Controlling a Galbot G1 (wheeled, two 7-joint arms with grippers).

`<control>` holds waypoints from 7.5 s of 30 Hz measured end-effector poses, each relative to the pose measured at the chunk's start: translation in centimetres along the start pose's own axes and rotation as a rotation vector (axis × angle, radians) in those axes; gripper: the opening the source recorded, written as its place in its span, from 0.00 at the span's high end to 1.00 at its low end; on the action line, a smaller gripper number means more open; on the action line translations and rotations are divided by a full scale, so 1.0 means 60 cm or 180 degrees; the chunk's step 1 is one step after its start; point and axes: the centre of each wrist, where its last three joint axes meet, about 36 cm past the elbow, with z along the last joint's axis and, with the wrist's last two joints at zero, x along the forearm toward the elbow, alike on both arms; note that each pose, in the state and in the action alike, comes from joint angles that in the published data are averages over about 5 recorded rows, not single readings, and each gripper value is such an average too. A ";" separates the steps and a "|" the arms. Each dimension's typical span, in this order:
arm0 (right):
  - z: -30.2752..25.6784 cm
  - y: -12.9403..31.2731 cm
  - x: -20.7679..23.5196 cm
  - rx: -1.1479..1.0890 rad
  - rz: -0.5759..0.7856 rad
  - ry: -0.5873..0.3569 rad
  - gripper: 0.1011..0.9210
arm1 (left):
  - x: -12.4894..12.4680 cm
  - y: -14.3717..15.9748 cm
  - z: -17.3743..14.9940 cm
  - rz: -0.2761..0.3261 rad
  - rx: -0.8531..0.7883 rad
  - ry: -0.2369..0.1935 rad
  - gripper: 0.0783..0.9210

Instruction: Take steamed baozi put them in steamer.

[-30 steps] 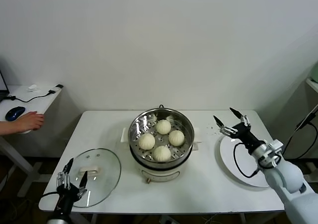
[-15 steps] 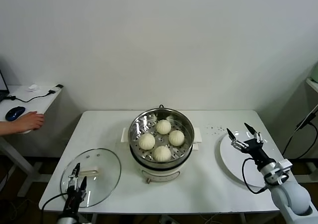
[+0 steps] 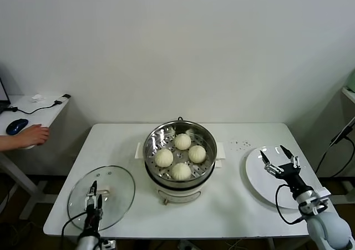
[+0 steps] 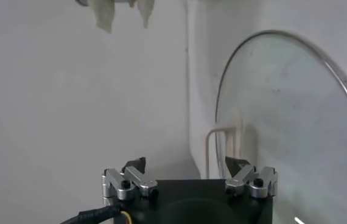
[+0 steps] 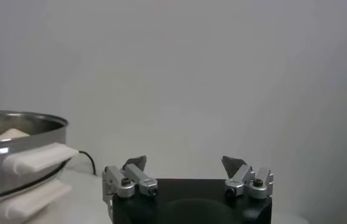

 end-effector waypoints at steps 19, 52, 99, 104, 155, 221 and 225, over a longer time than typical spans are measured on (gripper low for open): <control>0.034 -0.001 0.010 0.0088 0.0056 0.0070 0.12 | -0.081 -0.021 -0.010 -0.0195 -0.0055 0.0158 0.32; 0.055 -0.021 -0.001 0.0249 0.0083 0.0084 0.12 | -0.041 0.116 0.041 -0.0597 0.0139 0.0265 0.91; 0.103 -0.072 -0.006 0.0422 0.0289 0.0208 0.12 | -0.070 0.388 -0.437 -0.0503 0.0495 -0.0480 0.91; 0.104 -0.076 -0.004 0.0428 0.0307 0.0202 0.12 | -0.071 0.383 -0.470 -0.0441 0.0510 -0.0462 0.91; 0.118 -0.089 0.003 0.0431 0.0333 0.0190 0.12 | -0.089 0.314 -0.518 -0.0255 0.0208 -0.0349 0.91; 0.091 -0.024 0.000 0.0488 0.0353 0.0252 0.12 | -0.026 0.310 -0.112 -0.0091 0.3094 -0.0594 0.12; 0.089 -0.012 0.006 0.0442 0.0349 0.0237 0.12 | -0.023 0.281 -0.065 -0.0062 0.3659 -0.0569 0.12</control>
